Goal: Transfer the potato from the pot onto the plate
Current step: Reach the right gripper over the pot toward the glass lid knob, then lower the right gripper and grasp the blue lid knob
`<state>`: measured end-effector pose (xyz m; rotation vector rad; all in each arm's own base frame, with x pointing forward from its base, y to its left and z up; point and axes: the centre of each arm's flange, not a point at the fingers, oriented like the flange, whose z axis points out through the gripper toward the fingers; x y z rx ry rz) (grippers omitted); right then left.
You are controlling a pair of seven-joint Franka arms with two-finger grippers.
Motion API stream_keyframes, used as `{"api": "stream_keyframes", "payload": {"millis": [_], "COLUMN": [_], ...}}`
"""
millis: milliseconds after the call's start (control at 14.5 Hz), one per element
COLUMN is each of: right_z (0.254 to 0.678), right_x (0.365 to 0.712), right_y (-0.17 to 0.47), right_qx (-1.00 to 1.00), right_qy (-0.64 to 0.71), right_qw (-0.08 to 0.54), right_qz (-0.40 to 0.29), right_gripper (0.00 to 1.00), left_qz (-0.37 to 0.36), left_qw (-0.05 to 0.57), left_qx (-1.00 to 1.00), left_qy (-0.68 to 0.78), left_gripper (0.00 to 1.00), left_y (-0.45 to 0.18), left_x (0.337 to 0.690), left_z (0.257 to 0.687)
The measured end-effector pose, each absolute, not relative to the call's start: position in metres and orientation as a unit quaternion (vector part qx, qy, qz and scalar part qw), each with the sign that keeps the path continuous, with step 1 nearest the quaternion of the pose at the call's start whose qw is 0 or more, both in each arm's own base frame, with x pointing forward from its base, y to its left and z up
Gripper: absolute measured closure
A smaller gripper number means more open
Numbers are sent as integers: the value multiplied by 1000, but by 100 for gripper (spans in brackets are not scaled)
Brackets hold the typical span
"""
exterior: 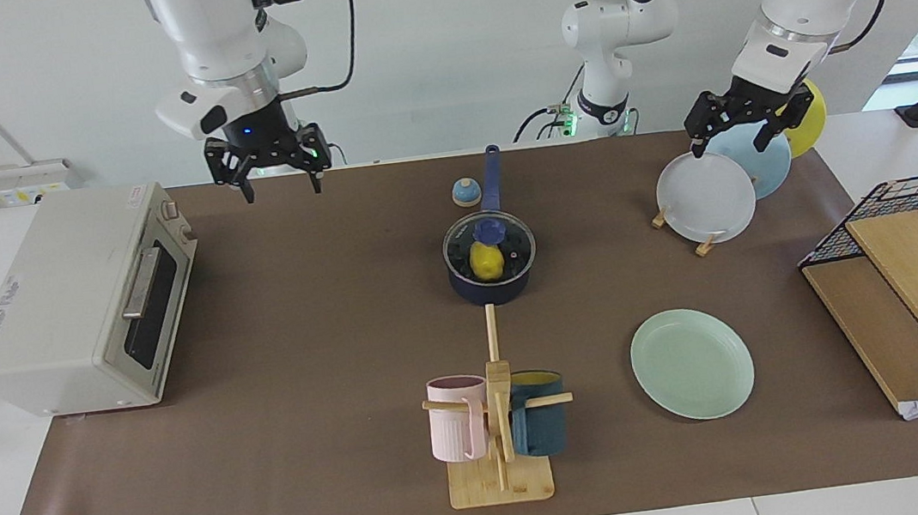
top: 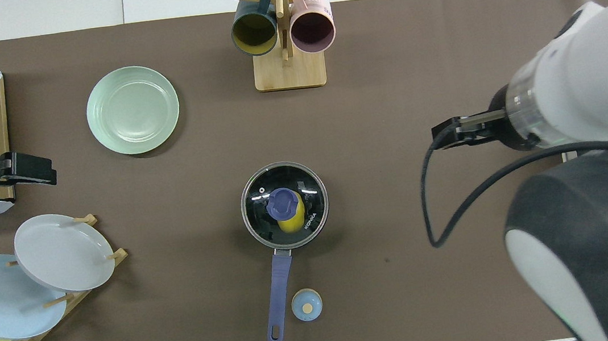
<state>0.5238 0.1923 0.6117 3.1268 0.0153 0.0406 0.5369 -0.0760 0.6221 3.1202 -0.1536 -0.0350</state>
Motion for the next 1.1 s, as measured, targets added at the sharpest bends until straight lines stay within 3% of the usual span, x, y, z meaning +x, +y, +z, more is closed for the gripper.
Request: {"api": "stream_keyframes", "payload": {"millis": [483,690,1103], "right_z": [536,516,518], "right_x": [525,523,495], "right_y": [357,382,419], "right_qx": [999,999,999], "right_qy": [-23,-8,8], "right_qw": [-10,-15,-19], "right_qz": [30,35,36], "right_gripper": [0,0,0], "left_qz": [-9,-7,-5], "left_qw": [9,9,9], "left_qx": [999,999,999], "left_qy": [-49,-49,-49], "left_gripper": [0,0,0], "left_y": [-76,-76,-76], "left_x": [537,538,538], "left_z": [622,623,623]}}
